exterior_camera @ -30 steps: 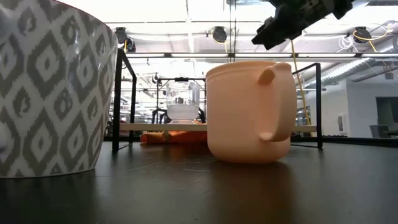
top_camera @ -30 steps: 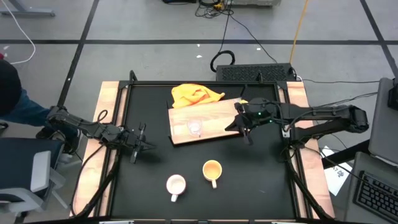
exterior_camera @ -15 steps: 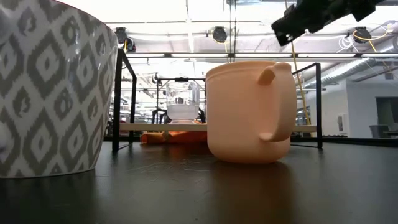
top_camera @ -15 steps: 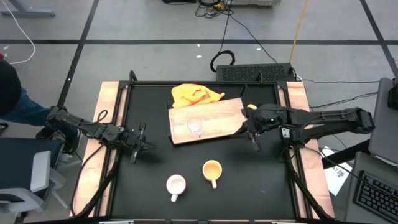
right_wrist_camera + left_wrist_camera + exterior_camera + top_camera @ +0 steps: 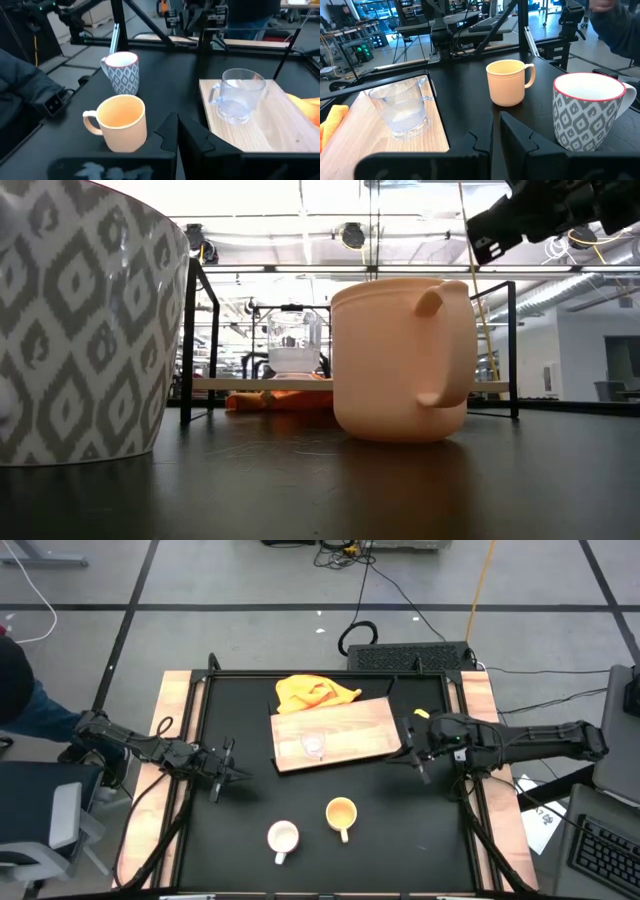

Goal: Stack small to large cups/mugs on shelf
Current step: Put the orange mug on the shelf

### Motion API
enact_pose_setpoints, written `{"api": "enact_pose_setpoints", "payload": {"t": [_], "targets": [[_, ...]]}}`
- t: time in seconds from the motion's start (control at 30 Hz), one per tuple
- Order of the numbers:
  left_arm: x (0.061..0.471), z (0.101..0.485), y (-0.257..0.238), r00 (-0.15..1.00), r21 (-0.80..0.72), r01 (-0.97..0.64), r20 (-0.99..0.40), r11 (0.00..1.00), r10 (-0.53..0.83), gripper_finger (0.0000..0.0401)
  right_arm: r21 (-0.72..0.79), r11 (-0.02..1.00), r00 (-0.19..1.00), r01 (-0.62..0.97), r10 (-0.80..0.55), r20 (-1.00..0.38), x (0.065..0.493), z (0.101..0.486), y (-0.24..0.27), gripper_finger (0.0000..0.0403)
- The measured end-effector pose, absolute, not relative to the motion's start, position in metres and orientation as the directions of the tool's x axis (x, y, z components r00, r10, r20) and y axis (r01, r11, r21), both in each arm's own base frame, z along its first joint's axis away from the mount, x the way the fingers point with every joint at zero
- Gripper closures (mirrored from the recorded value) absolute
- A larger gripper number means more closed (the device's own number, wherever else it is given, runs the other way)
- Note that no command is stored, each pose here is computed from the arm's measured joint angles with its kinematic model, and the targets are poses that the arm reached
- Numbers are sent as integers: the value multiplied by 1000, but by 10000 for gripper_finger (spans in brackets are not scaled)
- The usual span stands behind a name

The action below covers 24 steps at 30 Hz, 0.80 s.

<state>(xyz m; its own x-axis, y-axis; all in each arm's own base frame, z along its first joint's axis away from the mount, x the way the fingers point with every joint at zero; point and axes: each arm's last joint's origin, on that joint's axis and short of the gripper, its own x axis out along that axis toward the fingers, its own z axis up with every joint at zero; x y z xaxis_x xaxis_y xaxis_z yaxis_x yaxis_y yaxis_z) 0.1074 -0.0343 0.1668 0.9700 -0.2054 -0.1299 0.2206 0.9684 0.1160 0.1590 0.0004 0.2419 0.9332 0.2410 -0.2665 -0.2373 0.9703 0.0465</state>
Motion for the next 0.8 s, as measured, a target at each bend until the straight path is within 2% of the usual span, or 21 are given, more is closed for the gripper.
{"api": "enact_pose_setpoints", "payload": {"t": [0.23,0.4,0.57,0.8], "targets": [[107,167,-34,970,116,221,-130,968,-205,366,54,969,930,-239,245,-275,157,236,1,403],[107,167,-34,970,116,221,-130,968,-205,366,79,932,897,-355,363,-254,155,238,5,403],[107,167,-34,970,116,221,-130,968,-205,366,89,911,880,-402,412,-236,152,240,13,403],[107,167,-34,970,116,221,-130,968,-205,366,60,938,907,-340,345,-242,148,238,18,403]]}}
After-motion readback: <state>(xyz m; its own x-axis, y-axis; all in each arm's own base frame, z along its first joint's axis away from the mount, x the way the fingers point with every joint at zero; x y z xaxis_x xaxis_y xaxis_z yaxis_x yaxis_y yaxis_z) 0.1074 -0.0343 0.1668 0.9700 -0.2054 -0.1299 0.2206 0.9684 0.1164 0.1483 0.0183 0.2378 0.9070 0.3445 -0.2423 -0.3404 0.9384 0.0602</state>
